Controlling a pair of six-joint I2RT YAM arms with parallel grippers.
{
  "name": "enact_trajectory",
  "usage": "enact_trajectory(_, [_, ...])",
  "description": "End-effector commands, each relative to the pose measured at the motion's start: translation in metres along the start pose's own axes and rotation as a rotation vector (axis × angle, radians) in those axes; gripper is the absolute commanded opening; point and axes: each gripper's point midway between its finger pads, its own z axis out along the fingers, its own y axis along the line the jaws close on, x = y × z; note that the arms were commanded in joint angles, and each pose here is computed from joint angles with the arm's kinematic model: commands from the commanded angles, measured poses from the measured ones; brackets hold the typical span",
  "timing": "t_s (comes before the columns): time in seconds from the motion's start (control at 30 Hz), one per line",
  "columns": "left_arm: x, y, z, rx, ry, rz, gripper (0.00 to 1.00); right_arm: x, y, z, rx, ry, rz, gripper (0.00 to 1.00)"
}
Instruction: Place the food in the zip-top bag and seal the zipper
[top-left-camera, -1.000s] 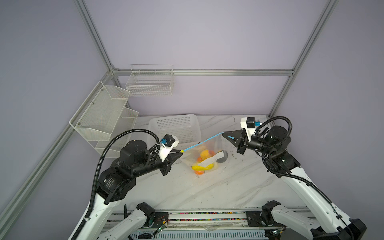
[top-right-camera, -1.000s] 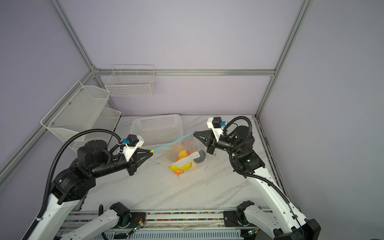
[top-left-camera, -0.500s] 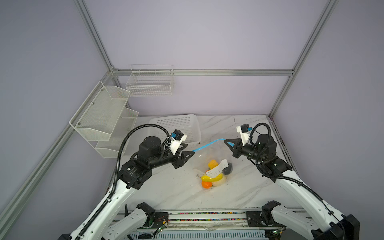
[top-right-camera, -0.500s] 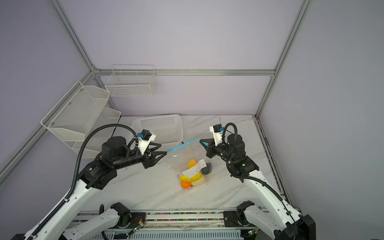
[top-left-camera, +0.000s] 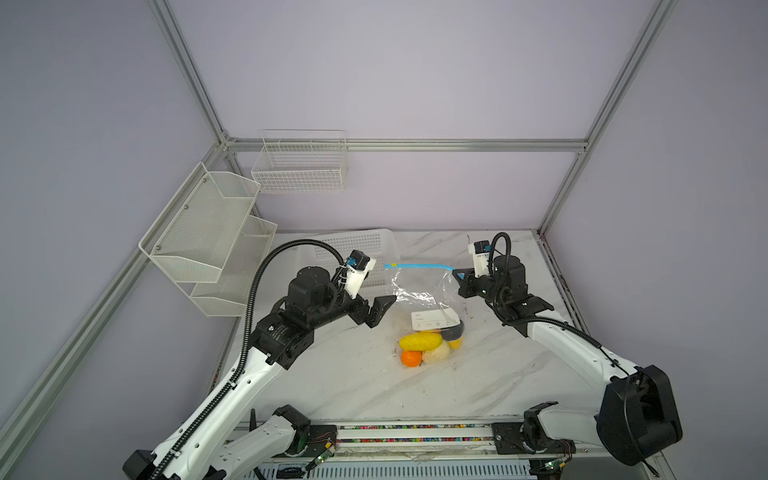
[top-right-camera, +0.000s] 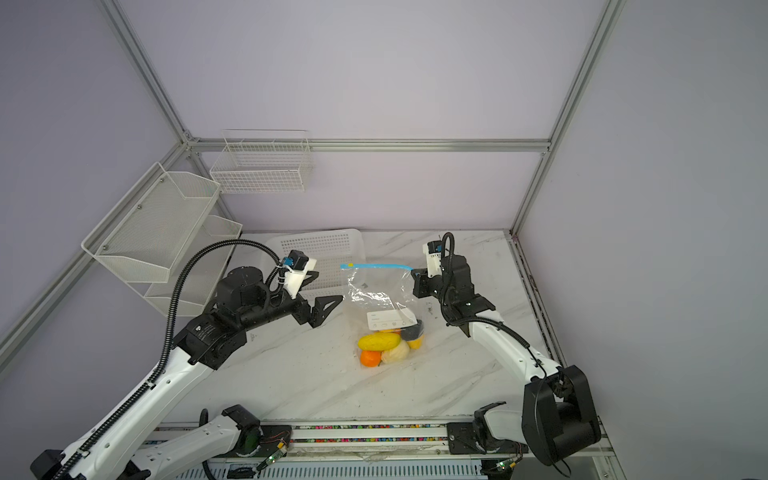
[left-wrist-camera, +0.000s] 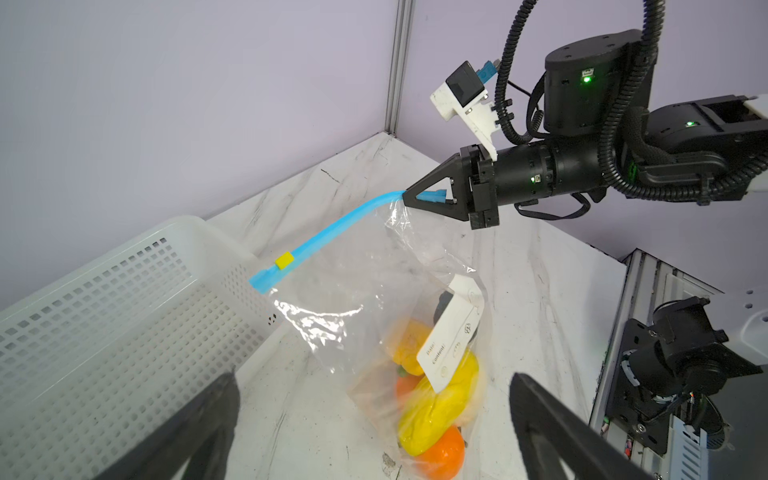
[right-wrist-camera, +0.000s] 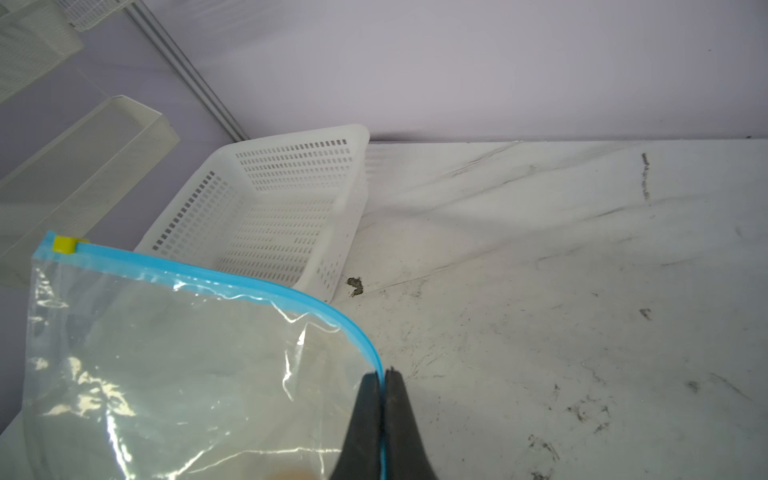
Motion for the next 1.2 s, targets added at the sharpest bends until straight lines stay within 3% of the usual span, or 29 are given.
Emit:
enact_trajectory(0.0, [0.001,0.001,0.004,0.002,-0.021,0.001,1.0,-0.016,-0.025,0.006,0.095,-0.046,-0.031,0.0])
enact_trajectory(0.17, [0.007,0.001,0.002,0.001,-0.017,-0.006,1.0,-0.007,-0.066,0.027,0.228,-0.019,-0.068,0.0])
enact_trajectory(0.57, [0.016,-0.002,-0.006,0.005,-0.018,-0.026,1.0,0.011,-0.137,0.081,0.325,0.059,-0.088,0.0])
enact_trajectory(0.87, [0.019,-0.001,-0.004,0.005,-0.012,-0.025,1.0,0.017,-0.155,0.104,0.333,0.087,-0.09,0.31])
enact_trajectory(1.03, [0.021,-0.001,0.002,0.014,-0.005,-0.034,1.0,-0.027,-0.143,0.091,0.325,0.008,-0.1,0.56])
enact_trajectory(1.17, [0.023,-0.002,0.008,0.026,-0.005,-0.055,1.0,-0.05,-0.11,0.063,0.232,-0.054,-0.1,0.59])
